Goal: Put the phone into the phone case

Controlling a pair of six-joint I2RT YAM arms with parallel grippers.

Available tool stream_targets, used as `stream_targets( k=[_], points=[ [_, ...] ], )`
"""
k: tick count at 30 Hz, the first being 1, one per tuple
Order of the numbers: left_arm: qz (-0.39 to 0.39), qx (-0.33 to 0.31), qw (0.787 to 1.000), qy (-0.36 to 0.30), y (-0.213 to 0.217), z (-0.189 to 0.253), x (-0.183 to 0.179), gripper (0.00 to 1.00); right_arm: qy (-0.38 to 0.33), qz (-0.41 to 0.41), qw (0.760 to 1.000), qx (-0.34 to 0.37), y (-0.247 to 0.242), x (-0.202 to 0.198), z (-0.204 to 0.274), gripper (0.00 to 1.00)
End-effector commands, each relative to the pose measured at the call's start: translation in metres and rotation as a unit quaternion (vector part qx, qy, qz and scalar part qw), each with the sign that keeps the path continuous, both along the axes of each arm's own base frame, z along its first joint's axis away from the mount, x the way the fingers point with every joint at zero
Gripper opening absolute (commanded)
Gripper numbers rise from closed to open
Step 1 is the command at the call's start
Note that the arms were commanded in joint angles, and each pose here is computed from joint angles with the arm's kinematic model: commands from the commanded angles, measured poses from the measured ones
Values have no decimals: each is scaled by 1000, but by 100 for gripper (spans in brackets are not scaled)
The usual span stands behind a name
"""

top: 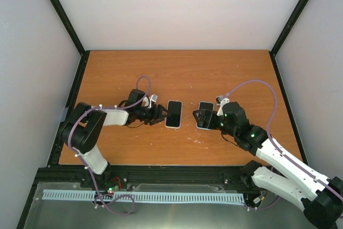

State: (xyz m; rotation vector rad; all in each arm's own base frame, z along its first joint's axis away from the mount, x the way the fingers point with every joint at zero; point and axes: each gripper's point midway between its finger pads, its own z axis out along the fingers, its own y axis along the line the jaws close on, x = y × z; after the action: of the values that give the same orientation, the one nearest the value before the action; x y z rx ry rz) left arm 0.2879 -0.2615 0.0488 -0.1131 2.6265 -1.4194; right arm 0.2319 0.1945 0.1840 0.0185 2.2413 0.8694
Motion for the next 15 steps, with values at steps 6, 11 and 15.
stream_targets(
  k=[6, 11, 15],
  points=[
    [30, 34, 997, -60, 20, 44, -6, 93, -27, -22, 999, -8, -11, 4, 27, 100],
    [64, 68, 989, -115, 38, 87, -1, 100, -37, -24, 999, -18, -16, 3, 40, 100],
    [88, 102, 977, -165, 57, 127, -3, 99, -44, -15, 999, -27, -17, 0, 55, 100]
  ],
)
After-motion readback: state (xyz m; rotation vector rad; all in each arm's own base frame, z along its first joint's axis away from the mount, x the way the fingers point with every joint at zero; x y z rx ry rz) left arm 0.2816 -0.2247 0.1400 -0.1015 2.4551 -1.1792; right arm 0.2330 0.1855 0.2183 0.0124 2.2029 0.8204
